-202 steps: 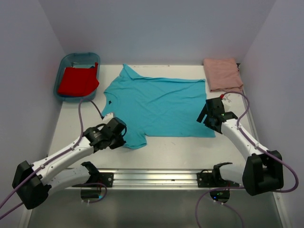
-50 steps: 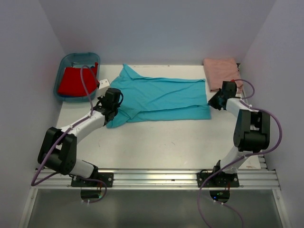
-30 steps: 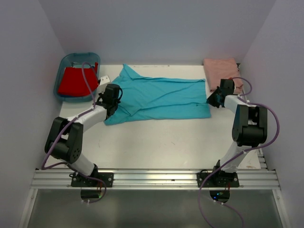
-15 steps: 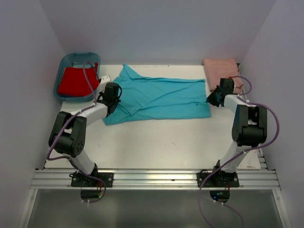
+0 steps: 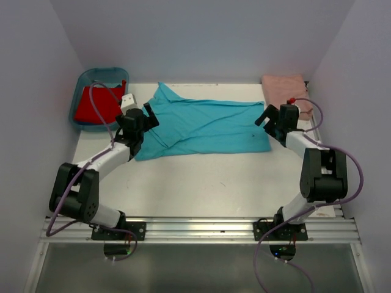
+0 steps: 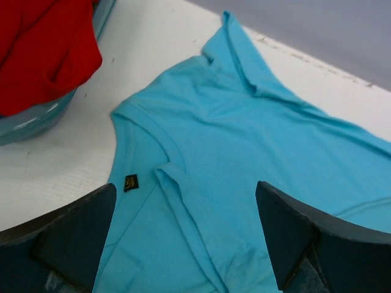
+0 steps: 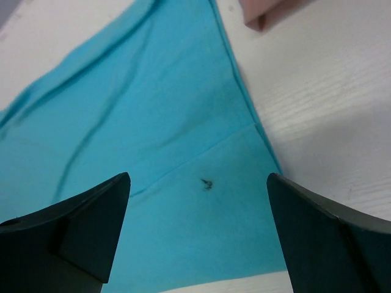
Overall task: Fold and stack the t-shirts
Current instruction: Fold the tshirt
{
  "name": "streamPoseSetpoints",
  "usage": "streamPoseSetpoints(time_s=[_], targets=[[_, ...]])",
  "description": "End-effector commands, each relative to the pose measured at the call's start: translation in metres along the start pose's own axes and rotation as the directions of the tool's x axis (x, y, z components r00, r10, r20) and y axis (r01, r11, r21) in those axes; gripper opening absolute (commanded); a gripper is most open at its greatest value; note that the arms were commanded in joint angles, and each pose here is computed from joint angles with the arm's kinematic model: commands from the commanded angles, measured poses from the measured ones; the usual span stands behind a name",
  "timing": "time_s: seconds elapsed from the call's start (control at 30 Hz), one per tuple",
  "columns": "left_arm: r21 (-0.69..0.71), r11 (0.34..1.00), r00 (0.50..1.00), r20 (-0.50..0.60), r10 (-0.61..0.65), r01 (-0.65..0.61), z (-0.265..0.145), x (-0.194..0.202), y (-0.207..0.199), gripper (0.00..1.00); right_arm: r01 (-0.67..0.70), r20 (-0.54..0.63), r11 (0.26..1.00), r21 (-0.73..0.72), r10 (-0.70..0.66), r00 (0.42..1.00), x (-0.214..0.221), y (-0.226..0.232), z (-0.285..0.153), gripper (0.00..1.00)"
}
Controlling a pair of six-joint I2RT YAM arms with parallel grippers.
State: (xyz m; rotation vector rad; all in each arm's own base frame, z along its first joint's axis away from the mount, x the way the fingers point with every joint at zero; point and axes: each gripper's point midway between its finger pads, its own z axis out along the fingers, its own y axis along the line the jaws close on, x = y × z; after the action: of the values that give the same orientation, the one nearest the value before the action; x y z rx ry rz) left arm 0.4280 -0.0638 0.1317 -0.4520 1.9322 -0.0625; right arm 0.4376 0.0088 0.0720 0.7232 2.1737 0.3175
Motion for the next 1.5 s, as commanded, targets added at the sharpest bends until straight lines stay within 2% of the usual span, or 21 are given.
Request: streamPoseSetpoints(time_s=[0.0,0.07,0.1,0.13,0.17,0.2,0.23,0.3,0.37,0.4,0.5,0.6,0.8,0.93,1.03,1.27,1.37,1.47], targets=[[0.18,0.982,0.988,0.134,-0.078,0.053,-0.021,-0.049,-0.031,1.0,0.059,0.21,0.989,-0.137,-0.029,0.977,-0.058,0.045,-0.031,0.98],[0.23,0.971,0.993,0.077,-0.093,0.073,-0.028,-0.041,-0.04,0.96,0.071,0.197,0.986,-0.151,-0.04,0.98,-0.054,0.05,-0.04,0.91],[0.231,0.971,0.997,0.027,-0.078,0.07,-0.029,-0.029,-0.04,0.88,0.073,0.191,0.985,-0.156,-0.043,0.981,-0.052,0.051,-0.043,0.81],[0.266,0.96,0.996,-0.027,-0.079,0.084,-0.032,-0.019,-0.046,0.81,0.076,0.166,0.984,-0.161,-0.048,0.985,-0.043,0.051,-0.044,0.62],[0.275,0.958,0.995,-0.068,-0.071,0.087,-0.033,-0.007,-0.047,0.7,0.073,0.158,0.981,-0.179,-0.045,0.986,-0.041,0.055,-0.048,0.01],[0.291,0.952,0.993,-0.103,-0.066,0.093,-0.035,0.003,-0.048,0.42,0.057,0.128,0.986,-0.155,-0.037,0.991,-0.034,0.049,-0.049,0.0],[0.332,0.937,0.987,-0.145,-0.067,0.112,-0.04,0.013,-0.054,0.28,0.063,0.106,0.984,-0.168,-0.046,0.993,-0.021,0.056,-0.049,0.0],[0.379,0.916,0.981,-0.182,-0.064,0.13,-0.045,0.029,-0.058,0.05,0.062,0.076,0.982,-0.177,-0.049,0.996,-0.009,0.058,-0.048,0.0],[0.434,0.888,0.973,-0.225,-0.055,0.15,-0.053,0.045,-0.062,0.0,0.048,0.025,0.982,-0.183,-0.044,0.999,0.005,0.06,-0.043,0.0],[0.461,0.873,0.974,-0.217,-0.064,0.16,-0.055,0.044,-0.067,0.0,0.036,-0.041,0.981,-0.189,-0.045,0.998,0.021,0.058,-0.035,0.0],[0.53,0.825,0.966,-0.249,-0.07,0.197,-0.061,0.053,-0.079,0.0,0.005,-0.136,0.977,-0.215,-0.035,0.99,0.046,0.062,-0.022,0.0],[0.568,0.785,0.952,-0.294,-0.089,0.249,-0.065,0.06,-0.088,0.0,0.016,-0.167,0.978,-0.21,-0.052,0.985,0.064,0.062,-0.018,0.0],[0.451,0.825,0.897,-0.417,-0.143,0.341,-0.048,0.093,-0.078,0.0,0.041,-0.212,0.982,-0.182,-0.08,0.974,0.091,0.05,-0.016,0.0],[0.35,0.867,0.867,-0.47,-0.165,0.354,-0.04,0.111,-0.066,0.0,0.051,-0.223,0.985,-0.167,-0.088,0.971,0.097,0.044,-0.013,0.0],[0.282,0.898,0.863,-0.473,-0.177,0.339,-0.034,0.115,-0.056,0.0,0.056,-0.225,0.985,-0.165,-0.093,0.97,0.099,0.043,-0.012,0.0],[0.228,0.914,0.864,-0.46,-0.204,0.337,-0.037,0.114,-0.046,0.35,0.066,-0.236,0.986,-0.154,-0.102,0.966,0.104,0.042,-0.006,0.0],[0.224,0.912,0.862,-0.461,-0.21,0.343,-0.038,0.113,-0.046,0.44,0.07,-0.237,0.986,-0.152,-0.105,0.966,0.105,0.041,-0.005,0.0],[0.218,0.914,0.862,-0.46,-0.212,0.341,-0.037,0.114,-0.046,0.45,0.074,-0.232,0.986,-0.148,-0.108,0.967,0.103,0.041,-0.005,0.0]])
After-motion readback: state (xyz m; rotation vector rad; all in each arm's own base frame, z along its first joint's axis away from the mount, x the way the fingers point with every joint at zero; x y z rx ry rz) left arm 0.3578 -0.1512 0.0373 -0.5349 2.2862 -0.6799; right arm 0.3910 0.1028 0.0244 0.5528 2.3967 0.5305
